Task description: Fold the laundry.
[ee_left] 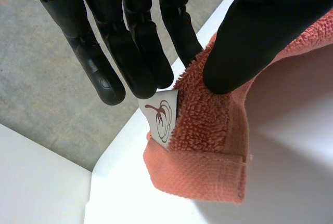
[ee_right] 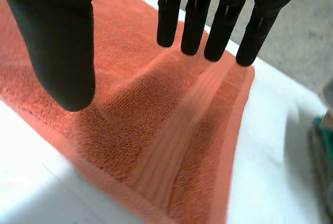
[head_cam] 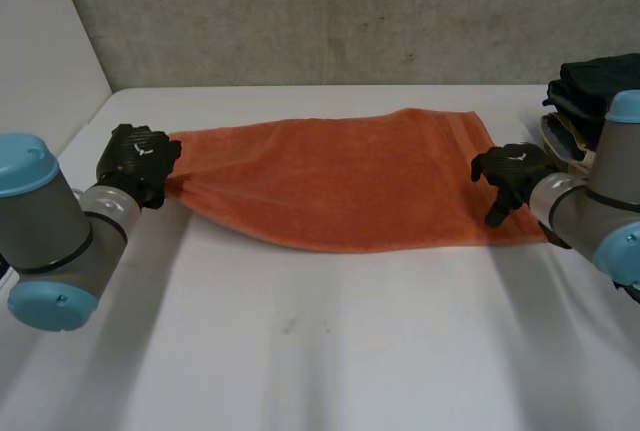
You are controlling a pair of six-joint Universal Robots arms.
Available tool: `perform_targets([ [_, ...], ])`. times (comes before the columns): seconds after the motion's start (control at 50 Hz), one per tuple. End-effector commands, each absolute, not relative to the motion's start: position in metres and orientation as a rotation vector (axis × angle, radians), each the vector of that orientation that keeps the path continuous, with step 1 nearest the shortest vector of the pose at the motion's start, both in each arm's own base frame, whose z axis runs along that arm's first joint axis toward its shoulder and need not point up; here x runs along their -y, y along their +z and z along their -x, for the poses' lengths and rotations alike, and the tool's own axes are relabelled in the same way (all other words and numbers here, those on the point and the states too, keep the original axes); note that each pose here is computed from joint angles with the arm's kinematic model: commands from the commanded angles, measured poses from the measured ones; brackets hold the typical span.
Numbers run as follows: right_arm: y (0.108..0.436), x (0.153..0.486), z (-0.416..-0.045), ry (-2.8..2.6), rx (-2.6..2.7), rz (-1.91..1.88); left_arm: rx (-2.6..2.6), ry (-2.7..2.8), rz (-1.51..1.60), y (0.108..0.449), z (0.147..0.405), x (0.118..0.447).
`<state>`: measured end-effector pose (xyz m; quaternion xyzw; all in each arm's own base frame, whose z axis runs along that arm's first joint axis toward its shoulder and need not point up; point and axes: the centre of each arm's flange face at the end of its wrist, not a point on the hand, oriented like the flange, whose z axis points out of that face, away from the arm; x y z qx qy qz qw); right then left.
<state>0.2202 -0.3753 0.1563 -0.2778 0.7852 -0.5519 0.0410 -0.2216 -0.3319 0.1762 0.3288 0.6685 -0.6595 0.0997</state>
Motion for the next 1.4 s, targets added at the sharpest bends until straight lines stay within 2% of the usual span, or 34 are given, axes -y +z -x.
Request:
perform_targets([
  [0.02, 0.147, 0.376, -0.205, -1.603, -2.451, 0.669, -1.967, -1.957, -0.958, 0.179, 0.22, 0.336],
  [0.36, 0.118, 0.379, -0.192, -1.598, -2.475, 1.034, -1.95, -1.965, -0.936, 0.183, 0.216, 0.343],
  [0.84, 0.121, 0.399, -0.195, -1.703, -2.42, 1.045, -1.917, -1.999, -0.935, 0.193, 0.22, 0.344],
  [1.06, 0.112, 0.404, -0.196, -1.7, -2.42, 1.054, -1.925, -1.994, -0.941, 0.192, 0.222, 0.342],
  [1.14, 0.123, 0.406, -0.196, -1.749, -2.402, 1.057, -1.929, -1.99, -0.94, 0.191, 0.222, 0.342],
  [1.22, 0.158, 0.401, -0.193, -1.84, -2.37, 1.061, -1.92, -1.996, -0.937, 0.197, 0.221, 0.34],
  [1.24, 0.172, 0.394, -0.192, -1.861, -2.36, 1.068, -1.914, -1.999, -0.936, 0.2, 0.22, 0.338],
  [1.3, 0.186, 0.38, -0.19, -1.858, -2.367, 1.113, -1.911, -1.987, -0.94, 0.21, 0.217, 0.327],
  [1.4, 0.201, 0.331, -0.177, -1.664, -2.465, 1.401, -1.987, -1.878, -1.001, 0.222, 0.208, 0.294],
])
